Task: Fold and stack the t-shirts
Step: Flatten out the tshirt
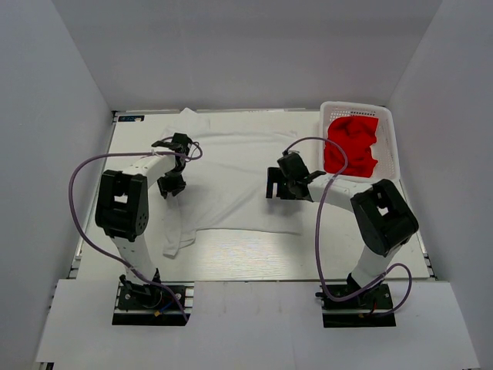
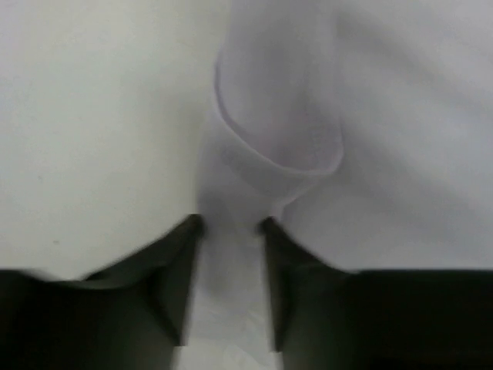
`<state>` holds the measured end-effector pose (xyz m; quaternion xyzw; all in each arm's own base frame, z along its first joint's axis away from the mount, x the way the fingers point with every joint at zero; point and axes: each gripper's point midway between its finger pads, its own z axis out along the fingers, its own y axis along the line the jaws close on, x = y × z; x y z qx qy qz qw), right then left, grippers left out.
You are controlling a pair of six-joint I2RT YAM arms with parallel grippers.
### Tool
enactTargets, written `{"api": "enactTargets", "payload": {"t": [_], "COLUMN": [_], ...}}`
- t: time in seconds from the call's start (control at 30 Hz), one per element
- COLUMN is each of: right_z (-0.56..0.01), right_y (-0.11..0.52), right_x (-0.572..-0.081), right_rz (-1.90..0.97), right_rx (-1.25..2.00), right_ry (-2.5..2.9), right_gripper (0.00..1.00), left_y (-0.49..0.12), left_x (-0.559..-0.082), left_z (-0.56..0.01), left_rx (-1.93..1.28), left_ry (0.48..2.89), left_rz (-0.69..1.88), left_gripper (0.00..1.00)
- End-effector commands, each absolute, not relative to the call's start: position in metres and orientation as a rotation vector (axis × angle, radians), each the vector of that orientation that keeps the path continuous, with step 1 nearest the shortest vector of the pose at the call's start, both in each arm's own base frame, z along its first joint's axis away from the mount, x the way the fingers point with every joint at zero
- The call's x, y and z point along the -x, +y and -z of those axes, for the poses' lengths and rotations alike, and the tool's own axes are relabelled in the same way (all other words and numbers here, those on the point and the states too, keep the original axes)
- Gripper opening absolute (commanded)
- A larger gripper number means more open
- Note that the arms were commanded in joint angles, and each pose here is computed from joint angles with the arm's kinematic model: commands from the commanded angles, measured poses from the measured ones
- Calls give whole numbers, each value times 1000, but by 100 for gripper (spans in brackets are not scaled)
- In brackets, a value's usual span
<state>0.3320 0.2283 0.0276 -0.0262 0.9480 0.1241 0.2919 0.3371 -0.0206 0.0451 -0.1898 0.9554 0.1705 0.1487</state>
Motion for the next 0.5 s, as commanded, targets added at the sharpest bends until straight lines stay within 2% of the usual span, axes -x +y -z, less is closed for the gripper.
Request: {"api": "enactTargets", "payload": {"t": [0.0, 0.03, 0.13, 0.23, 0.27, 0.3, 0.4, 0.47], "right_z": [-19, -17, -13, -12, -12, -11, -11, -11], "right_y": [217, 216, 210, 201, 201, 199, 194, 190], "right_x": [-336, -337, -337, -338, -338, -338, -336, -338], "right_rz": [-257, -252, -217, -190, -191, -182, -175, -172], "right_rx": [-1, 0, -18, -38, -43, -50, -72, -94], "right_ry": [2552, 2556, 2570, 2569, 2567, 2569, 2579, 2579], "right_gripper": [90, 90, 90, 90, 90, 90, 90, 90], "left_y": [14, 19, 25, 37, 44, 56, 75, 86], "left_x": [-330, -323, -327, -319, -314, -310, -291, -282], "left_z": [-52, -55, -62, -66, -67, -71, -66, -61], "left_rx": [667, 714, 740, 800, 844, 894, 1043, 1149], "left_ry": [2636, 2617, 2573, 2535, 2520, 2484, 2452, 2417], "left_rz": [-734, -786, -803, -842, -870, -926, -1018, -1068], "left_gripper": [40, 32, 26, 15, 3, 1, 2, 11]}}
